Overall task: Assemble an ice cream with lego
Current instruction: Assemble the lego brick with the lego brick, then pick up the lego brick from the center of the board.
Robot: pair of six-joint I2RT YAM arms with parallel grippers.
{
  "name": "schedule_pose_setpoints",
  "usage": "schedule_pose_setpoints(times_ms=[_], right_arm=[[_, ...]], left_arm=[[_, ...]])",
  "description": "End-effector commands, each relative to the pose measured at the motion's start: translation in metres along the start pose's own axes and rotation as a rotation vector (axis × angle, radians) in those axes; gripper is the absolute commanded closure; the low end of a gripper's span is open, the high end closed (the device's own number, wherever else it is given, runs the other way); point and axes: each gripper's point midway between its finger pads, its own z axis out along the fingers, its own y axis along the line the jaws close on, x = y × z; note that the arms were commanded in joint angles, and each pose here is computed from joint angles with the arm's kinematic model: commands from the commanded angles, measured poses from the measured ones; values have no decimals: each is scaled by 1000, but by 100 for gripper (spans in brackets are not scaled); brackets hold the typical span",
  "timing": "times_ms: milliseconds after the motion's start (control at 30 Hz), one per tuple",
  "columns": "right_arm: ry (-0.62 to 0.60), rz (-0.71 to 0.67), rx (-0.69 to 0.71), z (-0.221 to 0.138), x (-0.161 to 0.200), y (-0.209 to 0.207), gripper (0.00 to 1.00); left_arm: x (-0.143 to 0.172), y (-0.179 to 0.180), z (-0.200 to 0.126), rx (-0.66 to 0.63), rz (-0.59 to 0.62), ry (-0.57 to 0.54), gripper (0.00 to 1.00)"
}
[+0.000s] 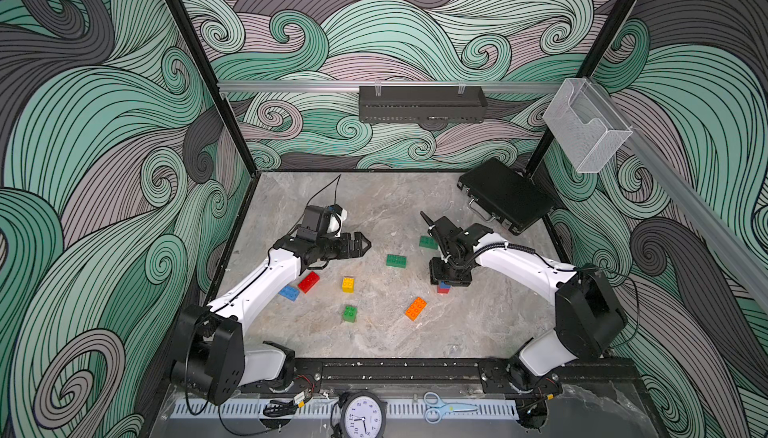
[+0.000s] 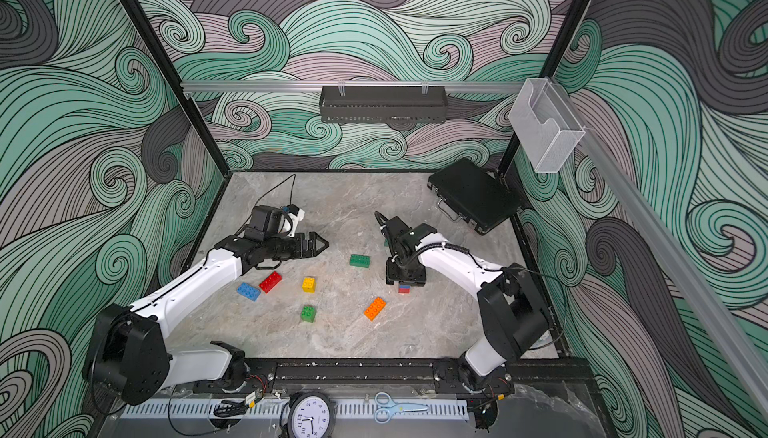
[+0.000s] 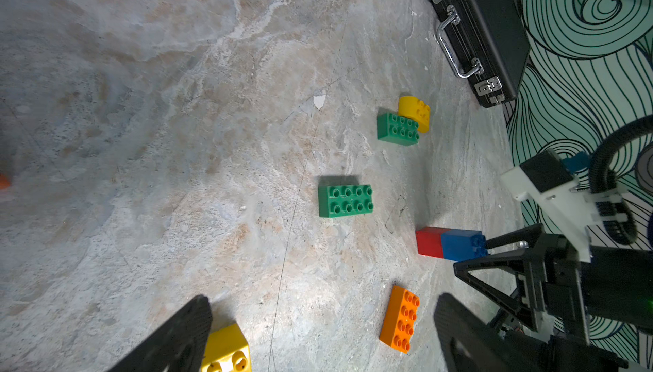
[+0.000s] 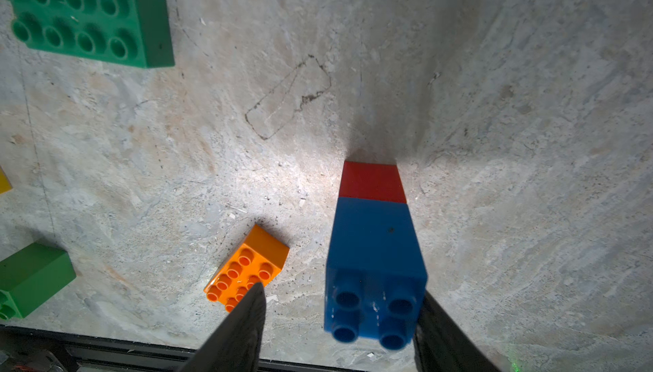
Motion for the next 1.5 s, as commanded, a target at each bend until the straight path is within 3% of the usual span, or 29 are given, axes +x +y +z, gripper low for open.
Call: schedule_pose_setpoints(times_ms=[0, 300, 467, 833, 1133, 1467], right_arm=[[-12, 19, 59, -9, 5, -14, 36], [-105, -168, 95, -51, 21, -11, 22], [-127, -373, 27, -64, 38, 15, 14], [-38, -718, -17, -31, 57, 74, 8], [12, -795, 12, 9, 52, 85, 6], [29, -771, 37, 38, 53, 81, 10]], left_arm=[[4, -2, -4, -2, 6, 2, 2], [8, -4, -7, 0, -1, 20, 1], [16, -3, -13, -6, -9, 33, 1], [26, 3, -27, -59, -48, 53, 1], [26, 8, -27, -48, -67, 89, 1], [19, 12, -31, 16, -129, 36, 2]])
